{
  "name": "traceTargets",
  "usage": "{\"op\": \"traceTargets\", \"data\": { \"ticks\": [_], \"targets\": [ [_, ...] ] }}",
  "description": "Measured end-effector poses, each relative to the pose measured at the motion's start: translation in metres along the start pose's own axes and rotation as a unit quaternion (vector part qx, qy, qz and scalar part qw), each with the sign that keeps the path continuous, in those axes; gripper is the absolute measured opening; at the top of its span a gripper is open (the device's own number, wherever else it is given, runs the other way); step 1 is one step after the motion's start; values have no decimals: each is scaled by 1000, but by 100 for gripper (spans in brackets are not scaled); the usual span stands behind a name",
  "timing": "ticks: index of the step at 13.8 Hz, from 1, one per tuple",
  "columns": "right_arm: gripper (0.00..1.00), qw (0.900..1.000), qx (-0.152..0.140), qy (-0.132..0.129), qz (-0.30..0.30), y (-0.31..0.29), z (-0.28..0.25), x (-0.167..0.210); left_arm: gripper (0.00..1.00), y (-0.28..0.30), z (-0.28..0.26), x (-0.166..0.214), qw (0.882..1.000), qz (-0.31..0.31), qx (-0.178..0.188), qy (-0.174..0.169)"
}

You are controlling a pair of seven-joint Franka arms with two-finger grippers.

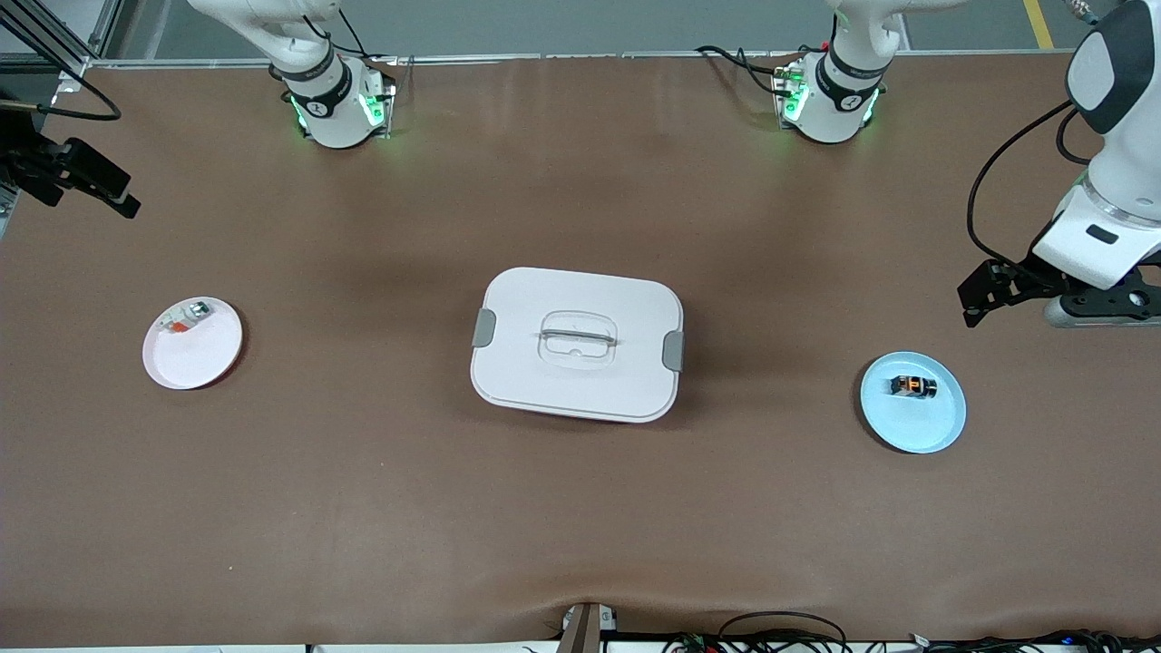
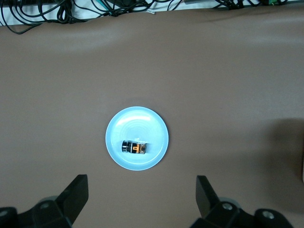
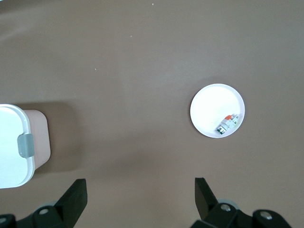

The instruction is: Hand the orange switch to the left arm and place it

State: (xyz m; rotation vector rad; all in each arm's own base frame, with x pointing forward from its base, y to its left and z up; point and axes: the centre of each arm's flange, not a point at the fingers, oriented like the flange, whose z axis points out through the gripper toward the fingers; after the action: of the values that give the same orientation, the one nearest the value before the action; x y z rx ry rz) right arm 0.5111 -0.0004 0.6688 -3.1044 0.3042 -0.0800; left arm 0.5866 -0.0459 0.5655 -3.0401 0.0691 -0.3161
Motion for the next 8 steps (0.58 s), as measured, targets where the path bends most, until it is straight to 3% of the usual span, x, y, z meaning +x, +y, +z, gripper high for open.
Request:
{"op": "traceTargets", "data": {
  "ticks": [8],
  "targets": [
    [100,1000,0,-4,0,-1,3,4,100,-16,-43,-3,999,-26,-22,-8]
  ]
}}
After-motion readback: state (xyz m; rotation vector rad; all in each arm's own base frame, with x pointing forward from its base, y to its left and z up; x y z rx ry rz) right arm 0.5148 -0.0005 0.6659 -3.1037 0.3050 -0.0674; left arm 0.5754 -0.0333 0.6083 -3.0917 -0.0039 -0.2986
